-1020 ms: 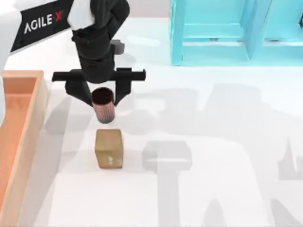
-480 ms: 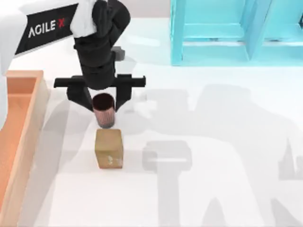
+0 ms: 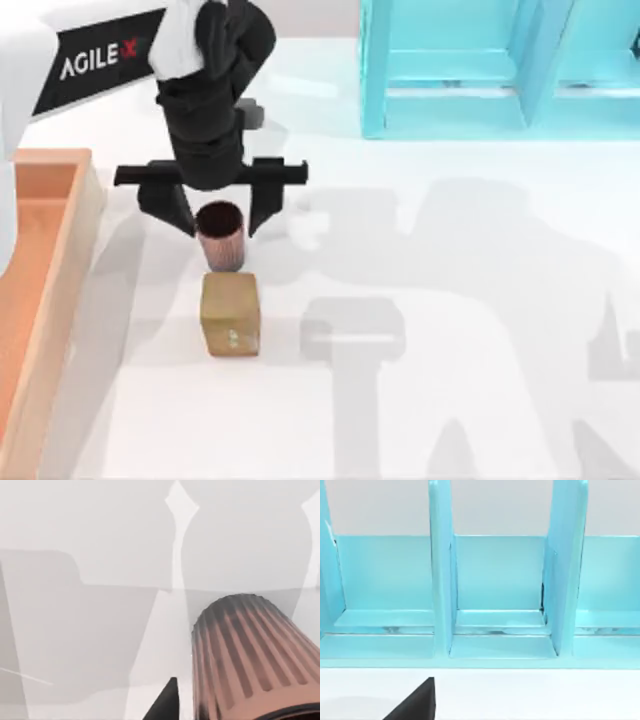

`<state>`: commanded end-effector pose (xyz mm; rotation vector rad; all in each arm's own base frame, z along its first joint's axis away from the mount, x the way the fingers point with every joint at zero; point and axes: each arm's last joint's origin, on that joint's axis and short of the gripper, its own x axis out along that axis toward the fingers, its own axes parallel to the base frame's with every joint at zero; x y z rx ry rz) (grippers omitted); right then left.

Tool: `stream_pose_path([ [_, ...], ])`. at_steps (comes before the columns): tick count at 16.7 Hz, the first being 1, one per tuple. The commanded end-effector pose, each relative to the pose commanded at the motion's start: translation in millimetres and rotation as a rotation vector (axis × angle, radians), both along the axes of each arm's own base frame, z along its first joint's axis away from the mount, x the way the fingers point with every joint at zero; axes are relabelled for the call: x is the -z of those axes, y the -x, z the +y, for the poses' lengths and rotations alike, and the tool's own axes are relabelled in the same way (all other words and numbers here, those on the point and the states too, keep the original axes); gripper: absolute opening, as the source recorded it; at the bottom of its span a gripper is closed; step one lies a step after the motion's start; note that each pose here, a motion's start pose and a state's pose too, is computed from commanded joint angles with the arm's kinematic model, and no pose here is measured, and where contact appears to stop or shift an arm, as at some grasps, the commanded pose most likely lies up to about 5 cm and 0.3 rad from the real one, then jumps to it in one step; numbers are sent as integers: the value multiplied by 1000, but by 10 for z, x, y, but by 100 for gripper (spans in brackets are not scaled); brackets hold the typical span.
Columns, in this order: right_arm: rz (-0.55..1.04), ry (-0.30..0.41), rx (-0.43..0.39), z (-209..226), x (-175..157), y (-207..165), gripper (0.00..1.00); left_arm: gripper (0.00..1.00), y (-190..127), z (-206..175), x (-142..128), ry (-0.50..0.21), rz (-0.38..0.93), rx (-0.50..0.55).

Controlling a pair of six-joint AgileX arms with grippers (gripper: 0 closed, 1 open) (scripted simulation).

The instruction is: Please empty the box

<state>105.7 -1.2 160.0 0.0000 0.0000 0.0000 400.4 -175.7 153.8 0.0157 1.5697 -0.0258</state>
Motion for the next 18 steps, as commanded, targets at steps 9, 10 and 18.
stream_pose_path([
  [9,0,0,0,0,0,0,100,100,0,0,0,0,0,0],
  [10,0,0,0,0,0,0,100,100,0,0,0,0,0,0],
  [18,0,0,0,0,0,0,100,100,-53,-29,-438,4,4,-1],
])
